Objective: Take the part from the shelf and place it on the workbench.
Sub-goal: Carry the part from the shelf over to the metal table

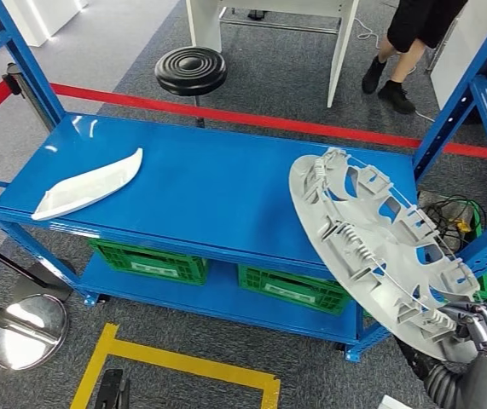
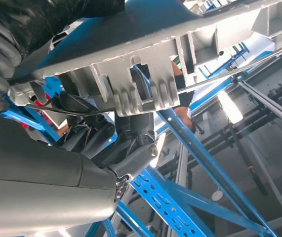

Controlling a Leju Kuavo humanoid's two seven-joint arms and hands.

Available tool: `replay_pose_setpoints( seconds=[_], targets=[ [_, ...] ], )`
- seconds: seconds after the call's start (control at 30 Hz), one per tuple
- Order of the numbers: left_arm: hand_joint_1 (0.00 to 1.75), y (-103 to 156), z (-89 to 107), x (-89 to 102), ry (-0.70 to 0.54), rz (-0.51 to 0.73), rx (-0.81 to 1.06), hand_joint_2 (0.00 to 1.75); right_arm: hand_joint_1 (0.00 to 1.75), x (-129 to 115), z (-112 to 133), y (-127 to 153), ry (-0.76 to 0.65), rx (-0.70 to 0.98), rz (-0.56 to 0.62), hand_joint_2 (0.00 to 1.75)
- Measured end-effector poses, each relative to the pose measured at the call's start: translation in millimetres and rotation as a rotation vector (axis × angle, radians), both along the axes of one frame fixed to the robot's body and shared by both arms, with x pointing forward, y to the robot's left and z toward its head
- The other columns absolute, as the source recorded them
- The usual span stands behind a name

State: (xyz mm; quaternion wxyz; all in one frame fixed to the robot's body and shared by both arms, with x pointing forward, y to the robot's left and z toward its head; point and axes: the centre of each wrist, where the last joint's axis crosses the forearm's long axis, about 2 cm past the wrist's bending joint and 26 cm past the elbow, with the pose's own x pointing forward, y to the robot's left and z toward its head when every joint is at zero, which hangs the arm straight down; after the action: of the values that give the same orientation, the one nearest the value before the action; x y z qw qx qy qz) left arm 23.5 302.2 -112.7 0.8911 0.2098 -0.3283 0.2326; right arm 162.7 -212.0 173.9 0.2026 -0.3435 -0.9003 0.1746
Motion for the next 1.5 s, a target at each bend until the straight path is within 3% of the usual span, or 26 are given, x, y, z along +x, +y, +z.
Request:
replay_pose_setpoints(
  seconds=[1.5],
  targets=[
    [0.00, -3.0, -0.1, -2.0, 0.004, -0.003, -0.001, 0.00, 1.75, -1.4, -0.6, 0.1, 0.009, 0.003, -0.006, 1.75]
  ],
)
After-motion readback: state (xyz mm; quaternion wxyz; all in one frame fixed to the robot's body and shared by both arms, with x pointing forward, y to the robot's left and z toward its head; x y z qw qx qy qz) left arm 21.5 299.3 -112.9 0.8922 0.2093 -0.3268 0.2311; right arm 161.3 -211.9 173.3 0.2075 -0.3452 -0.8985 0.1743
